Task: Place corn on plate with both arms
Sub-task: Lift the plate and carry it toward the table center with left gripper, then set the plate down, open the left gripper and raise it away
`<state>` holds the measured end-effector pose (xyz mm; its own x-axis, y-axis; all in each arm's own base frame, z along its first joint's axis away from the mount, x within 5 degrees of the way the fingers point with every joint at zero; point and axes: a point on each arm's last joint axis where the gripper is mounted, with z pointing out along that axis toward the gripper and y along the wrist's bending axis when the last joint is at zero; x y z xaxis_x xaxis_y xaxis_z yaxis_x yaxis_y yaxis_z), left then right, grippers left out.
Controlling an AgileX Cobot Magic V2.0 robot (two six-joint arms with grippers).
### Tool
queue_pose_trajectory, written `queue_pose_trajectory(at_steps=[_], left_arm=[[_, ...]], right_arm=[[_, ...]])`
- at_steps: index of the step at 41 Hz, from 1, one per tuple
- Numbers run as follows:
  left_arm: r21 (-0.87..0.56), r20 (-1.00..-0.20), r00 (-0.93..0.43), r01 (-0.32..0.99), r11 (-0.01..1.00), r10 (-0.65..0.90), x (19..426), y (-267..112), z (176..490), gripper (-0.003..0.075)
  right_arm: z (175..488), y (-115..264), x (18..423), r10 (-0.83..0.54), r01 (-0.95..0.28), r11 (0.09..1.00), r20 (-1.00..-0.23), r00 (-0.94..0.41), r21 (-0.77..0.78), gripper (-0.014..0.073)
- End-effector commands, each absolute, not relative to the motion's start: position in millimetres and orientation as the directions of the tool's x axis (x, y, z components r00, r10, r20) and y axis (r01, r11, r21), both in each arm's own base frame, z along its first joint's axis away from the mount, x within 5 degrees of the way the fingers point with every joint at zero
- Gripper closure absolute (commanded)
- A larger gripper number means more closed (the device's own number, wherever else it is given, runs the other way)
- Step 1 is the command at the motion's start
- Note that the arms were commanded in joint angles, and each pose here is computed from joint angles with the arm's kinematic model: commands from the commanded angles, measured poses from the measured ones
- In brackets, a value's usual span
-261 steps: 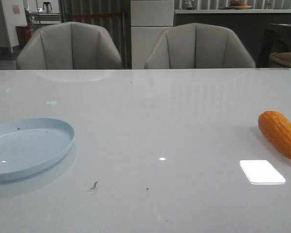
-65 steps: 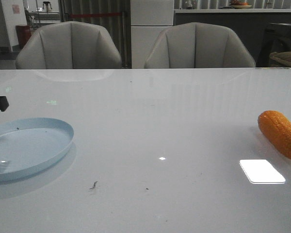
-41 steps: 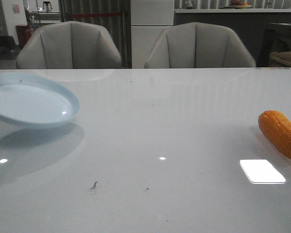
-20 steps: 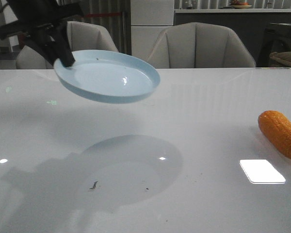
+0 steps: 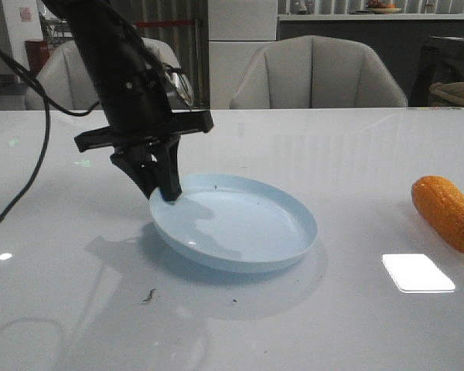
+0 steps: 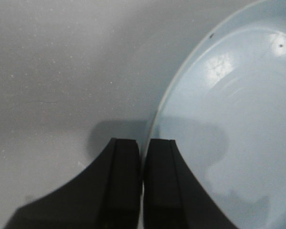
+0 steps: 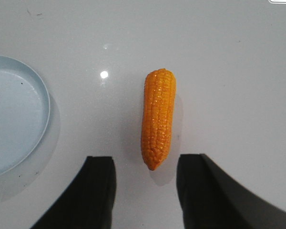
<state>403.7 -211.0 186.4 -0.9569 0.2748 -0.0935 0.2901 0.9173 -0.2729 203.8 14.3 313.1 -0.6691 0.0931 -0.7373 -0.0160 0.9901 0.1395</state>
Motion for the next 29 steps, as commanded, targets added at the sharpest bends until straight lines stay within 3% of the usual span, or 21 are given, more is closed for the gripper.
queue_pose_trajectory(at_steps=[1,10,18,29], left_arm=[[-0.282,-0.18,-0.945,0.316,0.906,0.273,403,-218,215,0.0509],[-0.16,-0.229,-0.915,0.373,0.914,0.333,408,-215,223,0.0276],[-0.092,-0.292,-0.891,0.387,0.917,0.347,418,-205,269,0.0274],[-0.072,-0.586,-0.761,0.391,0.918,0.278,407,-187,385,0.0274]], right_arm=[[328,13,207,0.089,-0.027,0.991,-0.8,-0.593,0.13,0.0179],[328,13,207,0.089,-0.027,0.991,-0.8,-0.593,0.13,0.0179],[328,13,207,0.089,-0.027,0.991,-0.8,-0.593,0.13,0.0179],[328,13,207,0.089,-0.027,0.991,-0.8,-0.593,0.13,0.0179]])
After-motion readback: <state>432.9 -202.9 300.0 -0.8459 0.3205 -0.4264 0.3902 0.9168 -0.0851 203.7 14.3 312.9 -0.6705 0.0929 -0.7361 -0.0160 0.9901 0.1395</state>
